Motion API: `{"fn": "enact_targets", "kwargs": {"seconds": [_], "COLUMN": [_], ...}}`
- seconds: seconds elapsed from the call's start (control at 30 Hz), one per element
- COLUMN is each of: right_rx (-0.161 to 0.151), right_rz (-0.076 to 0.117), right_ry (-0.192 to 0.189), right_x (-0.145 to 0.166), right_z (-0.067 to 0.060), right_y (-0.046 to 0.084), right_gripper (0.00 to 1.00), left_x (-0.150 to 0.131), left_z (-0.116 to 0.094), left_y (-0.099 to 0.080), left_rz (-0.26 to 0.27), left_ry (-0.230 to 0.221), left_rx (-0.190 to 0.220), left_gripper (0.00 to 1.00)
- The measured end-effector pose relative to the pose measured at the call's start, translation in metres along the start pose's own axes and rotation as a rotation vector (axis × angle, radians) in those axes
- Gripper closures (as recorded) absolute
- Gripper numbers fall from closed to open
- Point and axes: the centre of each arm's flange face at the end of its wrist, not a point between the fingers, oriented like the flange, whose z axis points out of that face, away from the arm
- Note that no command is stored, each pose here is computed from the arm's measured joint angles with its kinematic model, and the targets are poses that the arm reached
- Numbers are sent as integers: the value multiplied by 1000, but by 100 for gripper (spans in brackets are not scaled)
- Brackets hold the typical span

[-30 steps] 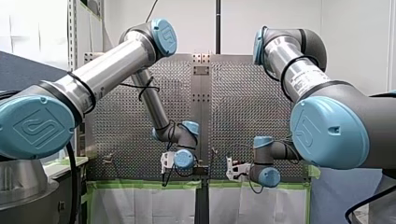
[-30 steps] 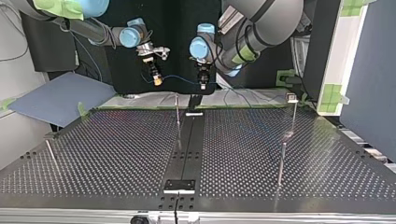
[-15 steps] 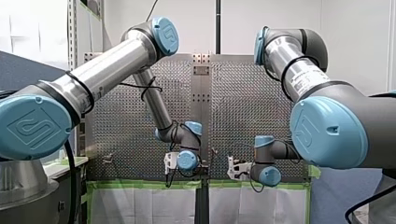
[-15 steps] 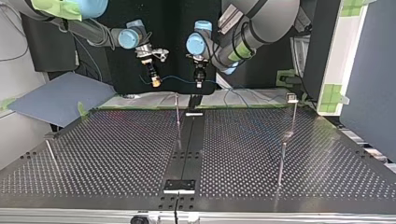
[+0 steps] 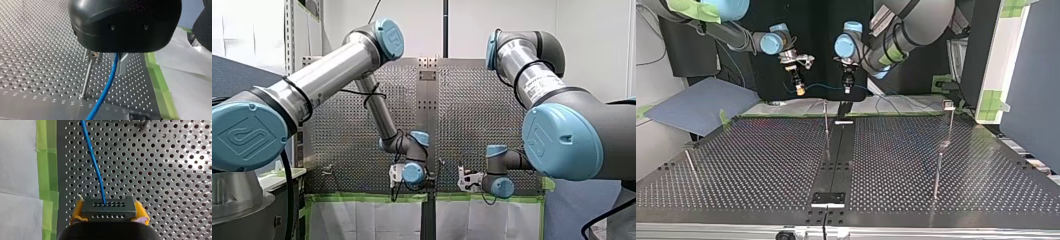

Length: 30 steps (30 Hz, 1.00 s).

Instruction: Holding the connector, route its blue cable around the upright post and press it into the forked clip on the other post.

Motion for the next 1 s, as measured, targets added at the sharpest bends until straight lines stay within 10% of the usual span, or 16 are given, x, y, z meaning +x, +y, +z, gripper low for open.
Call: {"fn": "enact_targets", "kwargs": {"seconds": [1.0], "right_rx": [-43], "right_rz": [7], "right_ry": [-3], "right_x": [9], "right_z": [17], "right_y": [34], "right_gripper": [100], "left_x": [13], "left_z": [25], "left_y": [-20], "left_rz": [-27], "left_ry": [7], "left_rx": [13], "left_gripper": [99]}}
